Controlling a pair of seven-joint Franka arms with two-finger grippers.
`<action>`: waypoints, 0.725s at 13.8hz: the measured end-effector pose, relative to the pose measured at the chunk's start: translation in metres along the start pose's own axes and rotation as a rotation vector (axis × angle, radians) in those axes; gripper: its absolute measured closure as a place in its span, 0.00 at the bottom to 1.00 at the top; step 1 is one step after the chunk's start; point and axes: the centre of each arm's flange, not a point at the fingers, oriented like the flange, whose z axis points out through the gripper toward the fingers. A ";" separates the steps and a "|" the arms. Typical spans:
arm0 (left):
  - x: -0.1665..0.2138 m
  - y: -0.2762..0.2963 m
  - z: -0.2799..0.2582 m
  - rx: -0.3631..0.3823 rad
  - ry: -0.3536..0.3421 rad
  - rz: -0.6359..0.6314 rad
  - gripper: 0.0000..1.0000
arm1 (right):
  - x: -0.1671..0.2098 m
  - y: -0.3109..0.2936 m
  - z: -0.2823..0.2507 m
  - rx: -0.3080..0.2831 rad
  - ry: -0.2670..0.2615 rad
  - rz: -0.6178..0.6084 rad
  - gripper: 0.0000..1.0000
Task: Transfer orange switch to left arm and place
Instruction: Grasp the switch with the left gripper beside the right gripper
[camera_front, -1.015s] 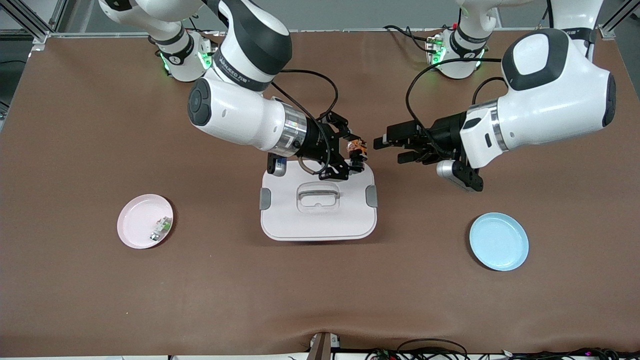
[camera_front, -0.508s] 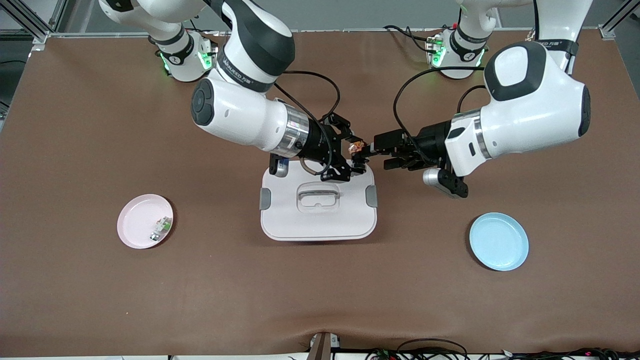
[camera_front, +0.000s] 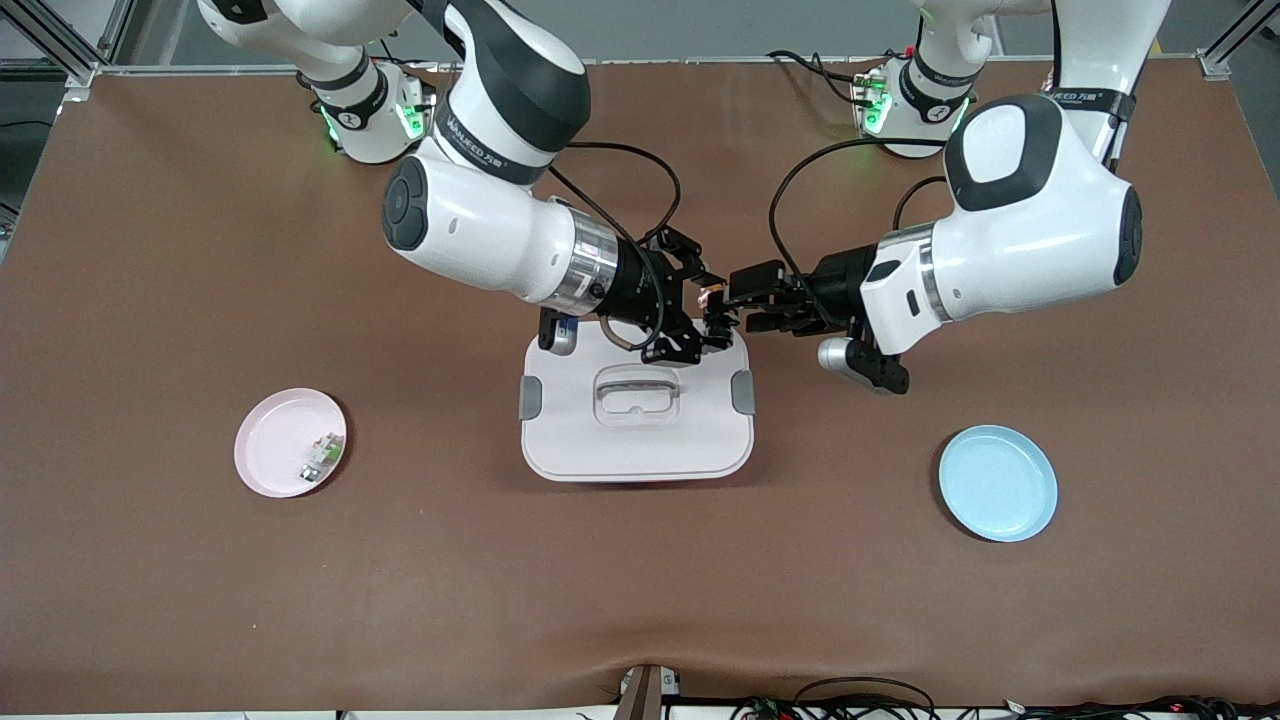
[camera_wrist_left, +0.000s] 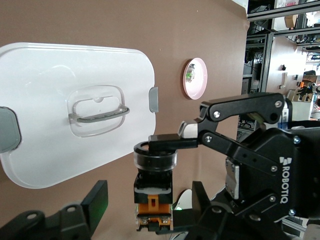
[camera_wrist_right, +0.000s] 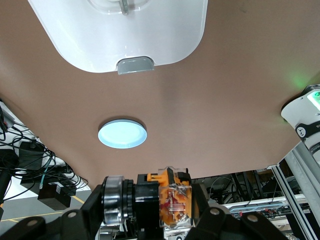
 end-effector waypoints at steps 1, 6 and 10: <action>-0.001 0.000 0.002 0.001 -0.004 0.000 0.31 | 0.000 0.000 0.000 0.000 0.000 0.000 0.28; -0.005 0.004 0.010 0.003 -0.017 0.005 0.67 | 0.000 0.000 0.001 0.001 0.000 0.001 0.28; -0.005 0.003 0.010 0.003 -0.017 0.005 0.66 | 0.000 0.000 0.001 0.001 0.000 0.001 0.28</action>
